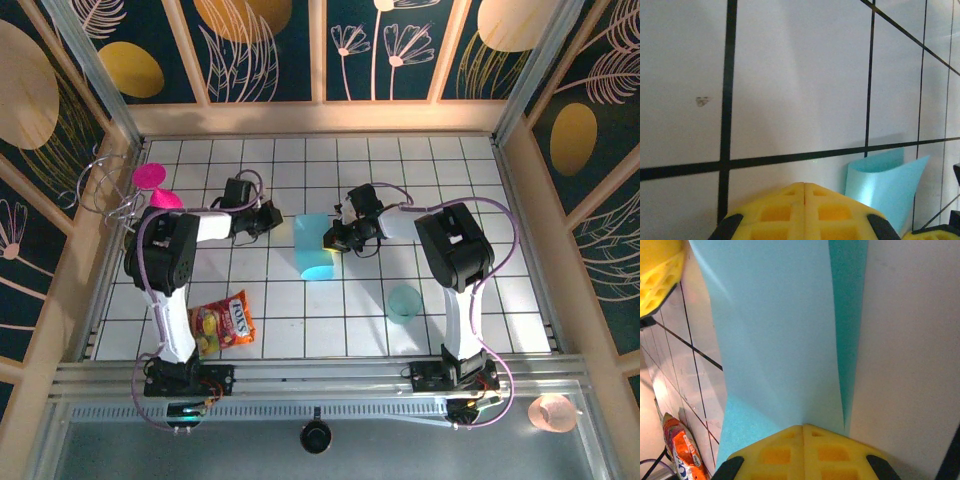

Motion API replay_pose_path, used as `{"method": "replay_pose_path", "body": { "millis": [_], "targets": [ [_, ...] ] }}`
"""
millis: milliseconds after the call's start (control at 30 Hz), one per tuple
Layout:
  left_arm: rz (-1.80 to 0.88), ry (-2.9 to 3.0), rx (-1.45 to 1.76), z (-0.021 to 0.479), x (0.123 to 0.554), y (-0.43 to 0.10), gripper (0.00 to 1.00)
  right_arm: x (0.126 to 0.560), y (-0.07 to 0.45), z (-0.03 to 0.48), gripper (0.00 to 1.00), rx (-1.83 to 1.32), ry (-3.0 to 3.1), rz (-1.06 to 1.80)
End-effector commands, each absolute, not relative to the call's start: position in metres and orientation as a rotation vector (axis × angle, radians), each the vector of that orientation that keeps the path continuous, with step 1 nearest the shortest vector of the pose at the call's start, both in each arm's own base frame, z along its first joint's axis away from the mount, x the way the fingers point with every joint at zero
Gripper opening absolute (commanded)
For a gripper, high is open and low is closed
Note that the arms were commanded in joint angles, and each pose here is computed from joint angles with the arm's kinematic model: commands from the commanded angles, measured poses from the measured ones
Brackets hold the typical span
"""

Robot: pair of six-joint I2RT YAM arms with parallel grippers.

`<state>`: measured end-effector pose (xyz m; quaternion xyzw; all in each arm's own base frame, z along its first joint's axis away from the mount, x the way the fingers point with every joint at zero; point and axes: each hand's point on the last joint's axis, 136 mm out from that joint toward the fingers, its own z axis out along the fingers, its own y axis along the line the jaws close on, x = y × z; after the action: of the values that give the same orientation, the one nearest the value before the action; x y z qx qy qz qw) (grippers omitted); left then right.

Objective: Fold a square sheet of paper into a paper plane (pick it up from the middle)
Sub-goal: First fold the square sheet of paper in half at the center of the table.

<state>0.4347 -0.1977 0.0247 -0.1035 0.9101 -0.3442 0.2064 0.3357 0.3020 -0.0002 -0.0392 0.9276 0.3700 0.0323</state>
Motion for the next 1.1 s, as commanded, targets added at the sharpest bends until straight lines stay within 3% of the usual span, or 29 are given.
{"method": "replay_pose_path", "body": {
  "millis": [0, 233, 500, 700, 1067],
  "targets": [
    [-0.972, 2.492, -0.136, 0.062, 0.433, -0.227, 0.0, 0.265, 0.174, -0.137, 0.0, 0.128, 3.272, 0.22],
    [-1.142, 2.498, -0.157, 0.049, 0.434, -0.272, 0.0, 0.264, 0.174, -0.137, 0.0, 0.123, 3.275, 0.22],
    [-0.97, 2.586, -0.233, 0.006, 0.449, -0.254, 0.0, 0.264, 0.172, -0.137, 0.0, 0.116, 3.274, 0.2],
    [-0.907, 2.587, -0.346, -0.014, 0.456, -0.212, 0.0, 0.262, 0.169, -0.138, 0.0, 0.12, 3.276, 0.184],
    [-0.871, 2.514, -0.327, 0.026, 0.481, -0.188, 0.0, 0.267, 0.171, -0.135, 0.0, 0.123, 3.261, 0.202]
  ]
}}
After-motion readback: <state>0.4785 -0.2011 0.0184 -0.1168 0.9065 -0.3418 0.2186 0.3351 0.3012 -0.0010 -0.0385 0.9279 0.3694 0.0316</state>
